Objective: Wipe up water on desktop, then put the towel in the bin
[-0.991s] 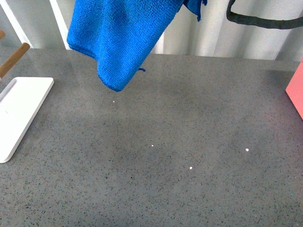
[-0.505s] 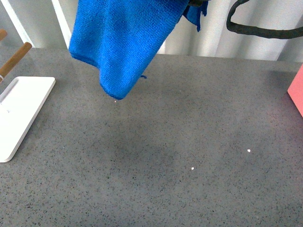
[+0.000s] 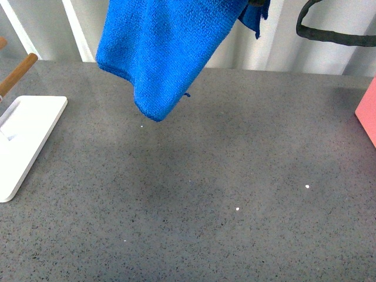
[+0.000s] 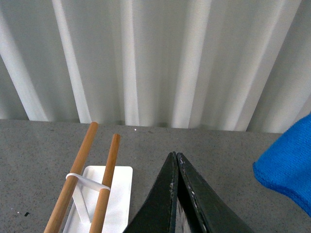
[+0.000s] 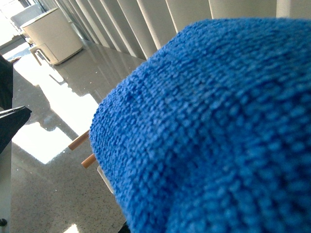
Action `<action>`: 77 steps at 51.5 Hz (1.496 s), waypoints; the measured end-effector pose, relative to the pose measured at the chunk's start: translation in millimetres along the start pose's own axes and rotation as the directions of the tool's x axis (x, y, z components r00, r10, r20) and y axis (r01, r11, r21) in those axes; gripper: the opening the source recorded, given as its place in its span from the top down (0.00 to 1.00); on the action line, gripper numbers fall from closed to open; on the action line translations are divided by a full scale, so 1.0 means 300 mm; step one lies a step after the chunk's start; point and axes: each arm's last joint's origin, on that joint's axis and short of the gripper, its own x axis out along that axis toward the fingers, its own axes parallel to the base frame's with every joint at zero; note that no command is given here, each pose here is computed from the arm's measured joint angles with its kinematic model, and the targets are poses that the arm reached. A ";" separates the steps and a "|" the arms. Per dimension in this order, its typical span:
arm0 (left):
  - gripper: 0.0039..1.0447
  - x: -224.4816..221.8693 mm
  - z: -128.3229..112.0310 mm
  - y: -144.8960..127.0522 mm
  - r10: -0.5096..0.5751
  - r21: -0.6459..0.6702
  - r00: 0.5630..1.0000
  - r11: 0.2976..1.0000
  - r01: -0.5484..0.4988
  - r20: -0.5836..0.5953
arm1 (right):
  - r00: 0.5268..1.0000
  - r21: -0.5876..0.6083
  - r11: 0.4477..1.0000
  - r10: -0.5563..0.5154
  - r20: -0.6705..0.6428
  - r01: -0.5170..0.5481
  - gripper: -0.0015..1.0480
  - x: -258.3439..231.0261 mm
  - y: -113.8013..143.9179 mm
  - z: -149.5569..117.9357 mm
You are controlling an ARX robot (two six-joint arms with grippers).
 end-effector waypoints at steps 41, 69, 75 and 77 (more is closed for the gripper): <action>0.97 -0.174 -0.076 0.058 0.003 0.000 1.000 1.000 -0.003 0.019 | 1.000 0.006 1.000 -0.020 -0.007 0.020 0.94 -0.025 -0.003 -0.007; 0.97 -0.229 -0.065 0.057 0.002 0.000 0.999 1.000 -0.002 0.032 | 0.998 0.005 0.999 -0.044 -0.049 0.044 0.94 -0.034 -0.009 -0.039; 0.97 -0.239 -0.066 0.057 0.002 0.000 0.999 1.000 -0.002 0.032 | 0.997 -0.002 0.999 -0.051 -0.055 0.051 0.94 -0.039 -0.012 -0.044; 0.97 -0.242 -0.066 0.057 0.002 0.000 0.999 1.000 -0.002 0.032 | 0.997 -0.003 0.999 -0.052 -0.055 0.052 0.94 -0.042 -0.012 -0.046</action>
